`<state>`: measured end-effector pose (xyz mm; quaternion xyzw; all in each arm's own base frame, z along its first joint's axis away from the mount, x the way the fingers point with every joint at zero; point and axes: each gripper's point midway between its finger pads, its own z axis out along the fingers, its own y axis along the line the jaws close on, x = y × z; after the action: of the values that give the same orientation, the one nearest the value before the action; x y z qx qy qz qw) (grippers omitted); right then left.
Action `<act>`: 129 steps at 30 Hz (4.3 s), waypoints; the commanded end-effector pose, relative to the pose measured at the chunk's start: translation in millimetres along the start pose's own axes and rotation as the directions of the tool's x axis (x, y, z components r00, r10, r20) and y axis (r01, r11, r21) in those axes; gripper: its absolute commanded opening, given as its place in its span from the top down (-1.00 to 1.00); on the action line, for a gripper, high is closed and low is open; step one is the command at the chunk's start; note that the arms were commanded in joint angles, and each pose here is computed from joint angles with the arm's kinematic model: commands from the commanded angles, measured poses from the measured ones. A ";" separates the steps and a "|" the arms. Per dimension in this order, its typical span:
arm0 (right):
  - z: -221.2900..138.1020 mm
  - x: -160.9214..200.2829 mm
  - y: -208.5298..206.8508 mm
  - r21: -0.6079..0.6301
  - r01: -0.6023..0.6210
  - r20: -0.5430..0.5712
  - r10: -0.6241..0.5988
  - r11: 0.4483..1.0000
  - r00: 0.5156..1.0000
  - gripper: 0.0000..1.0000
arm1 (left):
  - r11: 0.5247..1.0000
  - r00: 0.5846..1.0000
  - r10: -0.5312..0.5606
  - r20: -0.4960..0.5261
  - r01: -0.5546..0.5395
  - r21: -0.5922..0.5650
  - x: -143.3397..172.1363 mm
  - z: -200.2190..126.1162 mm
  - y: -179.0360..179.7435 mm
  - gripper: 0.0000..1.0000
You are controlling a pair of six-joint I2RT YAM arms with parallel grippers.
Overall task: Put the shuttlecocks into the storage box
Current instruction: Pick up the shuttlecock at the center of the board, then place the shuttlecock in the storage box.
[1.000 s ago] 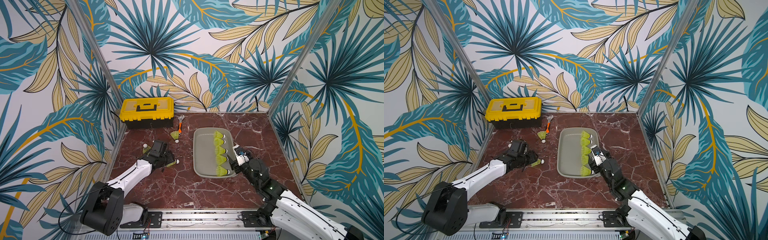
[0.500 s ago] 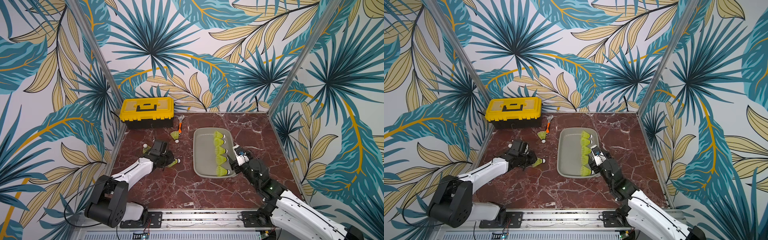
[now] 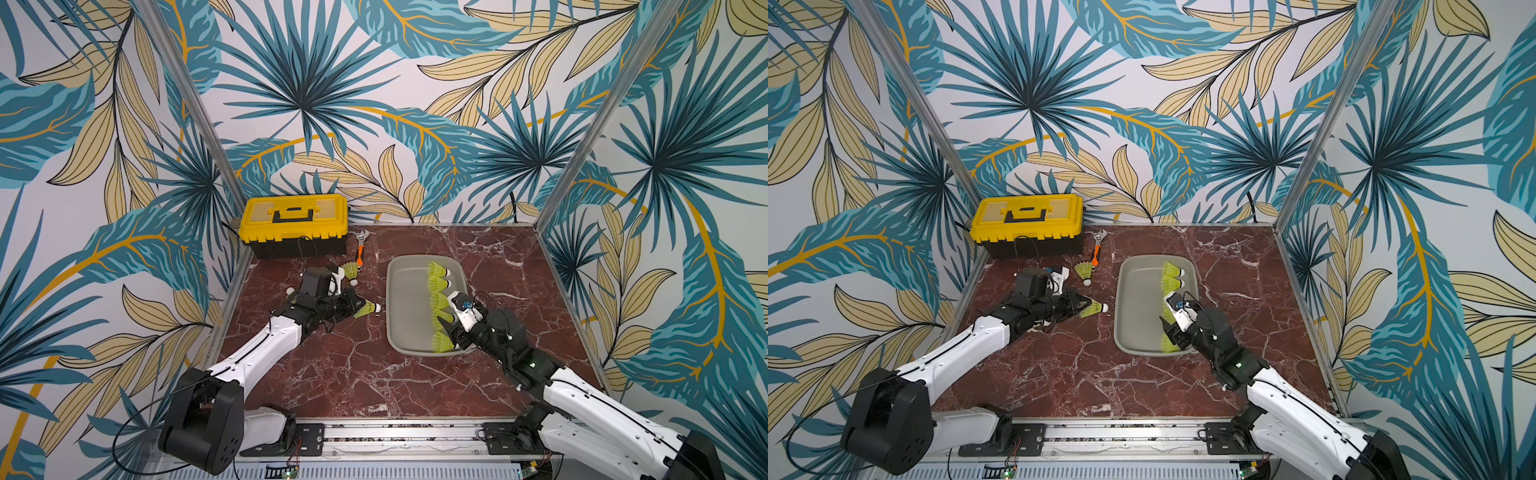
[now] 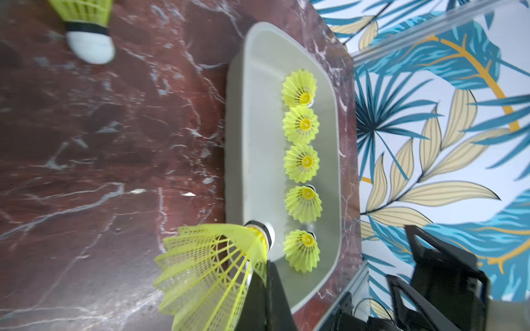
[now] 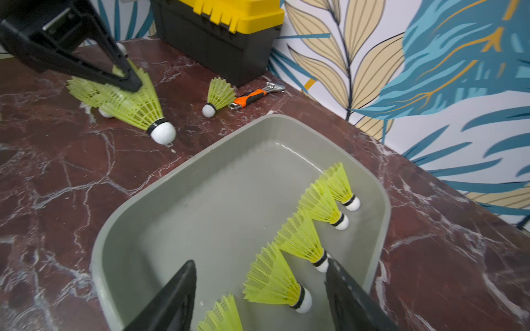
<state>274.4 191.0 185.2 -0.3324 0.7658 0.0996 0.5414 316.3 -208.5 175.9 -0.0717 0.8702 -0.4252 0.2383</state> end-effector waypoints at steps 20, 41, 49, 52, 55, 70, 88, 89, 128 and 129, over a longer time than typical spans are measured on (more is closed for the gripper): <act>54.3 -16.3 52.3 -0.318 0.123 0.015 -0.125 0.940 0.992 -0.29 | 0.970 0.984 0.118 -0.135 -0.085 0.226 25.7 10.6 -94.5 1.00; 64.2 -18.8 64.1 -0.392 0.121 0.010 -0.128 0.912 0.992 0.34 | 0.969 0.980 0.112 -0.165 -0.071 0.235 31.2 16.7 -93.2 1.00; 60.7 -11.6 61.2 -0.384 0.152 -0.024 -0.174 0.911 0.984 0.50 | 0.978 0.958 0.176 -0.227 -0.142 0.155 43.1 14.0 -76.5 0.31; 58.7 -10.5 63.7 -0.402 0.149 -0.033 -0.177 0.903 0.984 0.50 | 0.978 0.941 0.199 -0.274 -0.171 0.122 50.2 12.6 -68.9 0.30; 57.2 -10.0 67.3 -0.422 0.143 -0.033 -0.173 0.895 0.984 0.50 | 0.974 0.931 0.220 -0.292 -0.193 0.120 52.7 10.8 -67.9 0.30; 57.5 -9.5 70.2 -0.439 0.120 -0.043 -0.154 0.890 0.987 0.45 | 0.963 0.922 0.240 -0.303 -0.189 0.190 55.1 18.8 -74.7 0.74; 27.2 -13.0 2.5 -0.020 0.005 0.017 -0.005 1.000 1.000 -0.29 | 0.974 0.973 0.175 -0.149 -0.149 0.170 9.5 54.1 -78.2 1.00; 21.8 -12.7 -1.8 0.005 -0.003 0.025 0.003 1.000 1.000 -0.30 | 0.975 0.974 0.175 -0.146 -0.151 0.162 6.5 58.2 -77.1 1.00; -54.0 0.1 -42.1 0.242 -0.160 0.132 0.131 0.957 0.983 -0.36 | 0.937 0.912 0.343 -0.227 -0.350 0.011 -68.2 182.0 -8.9 1.00; -54.4 -0.3 -41.8 0.240 -0.160 0.133 0.131 0.957 0.982 -0.36 | 0.935 0.910 0.345 -0.231 -0.354 0.005 -68.5 183.4 -7.0 1.00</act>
<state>260.5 133.7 218.6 -0.2065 0.7584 0.0582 0.6155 452.4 -319.5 97.7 0.1124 0.9004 -0.3747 0.1902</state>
